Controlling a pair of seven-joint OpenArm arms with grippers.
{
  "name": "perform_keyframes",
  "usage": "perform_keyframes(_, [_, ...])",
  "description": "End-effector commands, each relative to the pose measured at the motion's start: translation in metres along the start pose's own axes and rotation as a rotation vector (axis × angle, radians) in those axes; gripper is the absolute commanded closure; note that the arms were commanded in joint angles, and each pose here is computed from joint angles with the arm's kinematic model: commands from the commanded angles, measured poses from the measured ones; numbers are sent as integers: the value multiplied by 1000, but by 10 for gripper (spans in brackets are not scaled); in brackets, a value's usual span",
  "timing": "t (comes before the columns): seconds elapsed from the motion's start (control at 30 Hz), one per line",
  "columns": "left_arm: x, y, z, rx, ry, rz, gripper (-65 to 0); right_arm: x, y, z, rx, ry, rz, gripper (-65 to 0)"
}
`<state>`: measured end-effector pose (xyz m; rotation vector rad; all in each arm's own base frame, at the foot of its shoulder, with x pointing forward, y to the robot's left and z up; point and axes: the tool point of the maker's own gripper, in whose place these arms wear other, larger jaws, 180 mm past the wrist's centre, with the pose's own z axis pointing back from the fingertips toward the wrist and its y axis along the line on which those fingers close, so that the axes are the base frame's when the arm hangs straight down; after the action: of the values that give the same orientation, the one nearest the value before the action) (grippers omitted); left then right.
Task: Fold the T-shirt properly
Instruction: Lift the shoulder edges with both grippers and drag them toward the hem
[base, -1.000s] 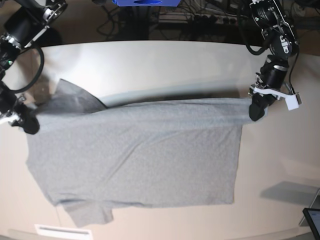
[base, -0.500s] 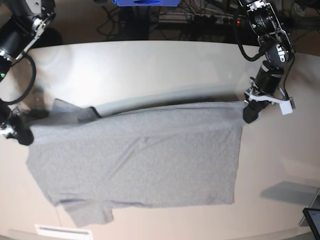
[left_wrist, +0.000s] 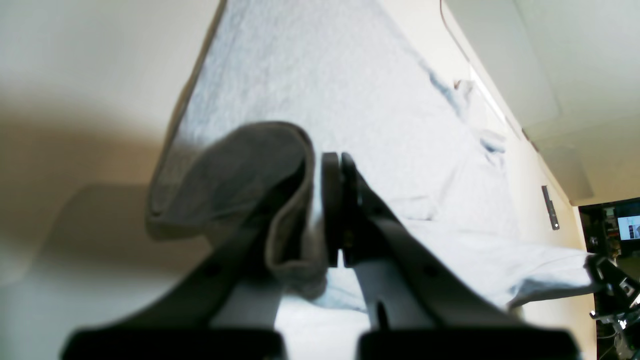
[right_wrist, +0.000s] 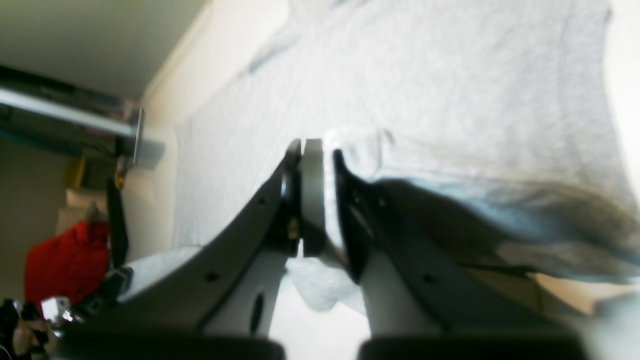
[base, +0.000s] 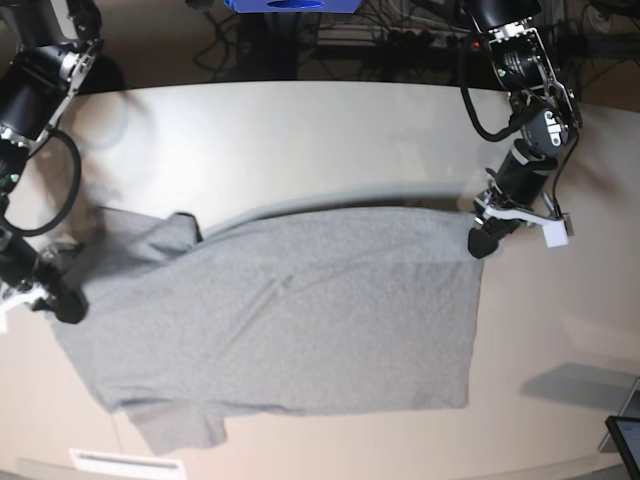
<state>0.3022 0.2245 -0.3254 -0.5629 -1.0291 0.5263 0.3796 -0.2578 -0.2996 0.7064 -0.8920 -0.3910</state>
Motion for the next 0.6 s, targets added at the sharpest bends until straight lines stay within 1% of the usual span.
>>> perform_keyframes(0.0, [15, -7, 1, -25, -42, -13, 0, 25, 13, 4, 33, -63, 41, -1])
perform_keyframes(0.17, [16, 2, -12, -16, -37, 26, 0, 22, 9, -11, 38, -50, 3, -1])
perform_keyframes(0.23, [18, 4, -14, -13, -41, 34, 0, 23, 6, -12, 36, -62, -9, -1])
perform_keyframes(0.3, [25, 8, -13, -5, -60, 41, 0, 31, 3, -9, 25, -81, -4, -1])
perform_keyframes(0.43, [36, 12, -11, 4, -94, 53, 0, 37, -6, -7, 7, -89, -9, -1])
perform_keyframes(0.57, [35, 24, -13, 26, -92, 81, 0, 41, -17, -5, -12, -103, -26, -1])
